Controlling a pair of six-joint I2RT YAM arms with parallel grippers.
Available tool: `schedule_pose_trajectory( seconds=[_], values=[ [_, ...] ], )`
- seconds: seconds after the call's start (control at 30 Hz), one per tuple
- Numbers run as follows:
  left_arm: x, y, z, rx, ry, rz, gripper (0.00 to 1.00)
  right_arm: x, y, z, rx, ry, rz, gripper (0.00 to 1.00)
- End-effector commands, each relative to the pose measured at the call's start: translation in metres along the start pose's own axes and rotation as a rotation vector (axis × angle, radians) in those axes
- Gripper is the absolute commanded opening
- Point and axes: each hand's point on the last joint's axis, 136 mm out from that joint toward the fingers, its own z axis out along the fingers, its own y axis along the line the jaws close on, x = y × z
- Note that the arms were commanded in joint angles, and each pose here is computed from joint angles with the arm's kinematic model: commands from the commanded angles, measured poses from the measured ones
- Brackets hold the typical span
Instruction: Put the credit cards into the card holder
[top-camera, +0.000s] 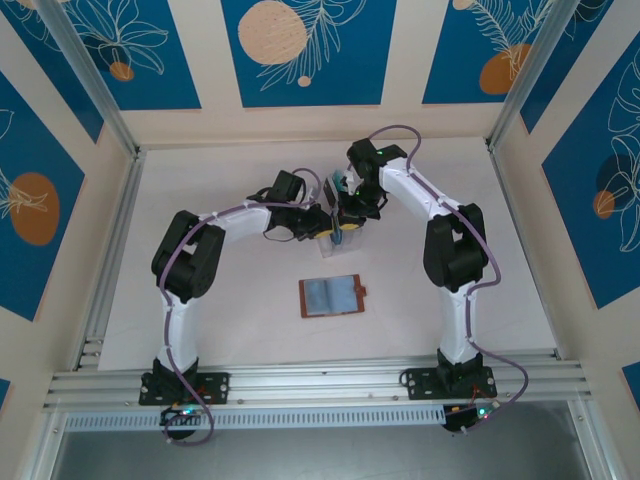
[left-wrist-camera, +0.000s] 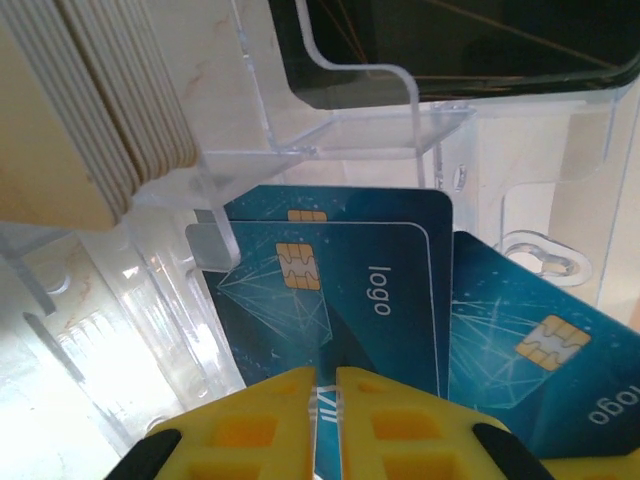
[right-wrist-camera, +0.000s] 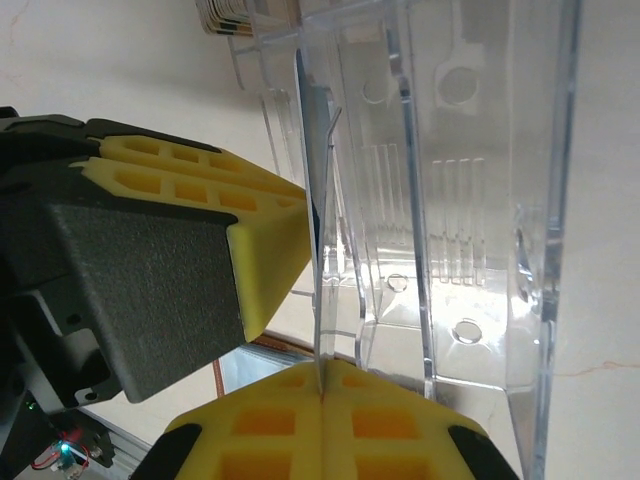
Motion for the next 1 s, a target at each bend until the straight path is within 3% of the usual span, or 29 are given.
schedule_pose_trajectory(
  seconds=[0.0,0.53,0.97],
  values=[
    [-0.004,-0.014,-0.018,0.034,-0.027,0.010,0.13,0.009,0.009,-0.019,-0.003,-0.013,-0.006,0.00],
    [-0.008,-0.028,-0.050,0.063,-0.056,0.040,0.13,0.007,0.009,-0.037,0.053,-0.066,-0.023,0.00],
    [0.019,-0.026,-0.073,0.048,-0.048,0.076,0.14,0.005,0.007,-0.058,0.096,-0.139,-0.029,0.00]
  ],
)
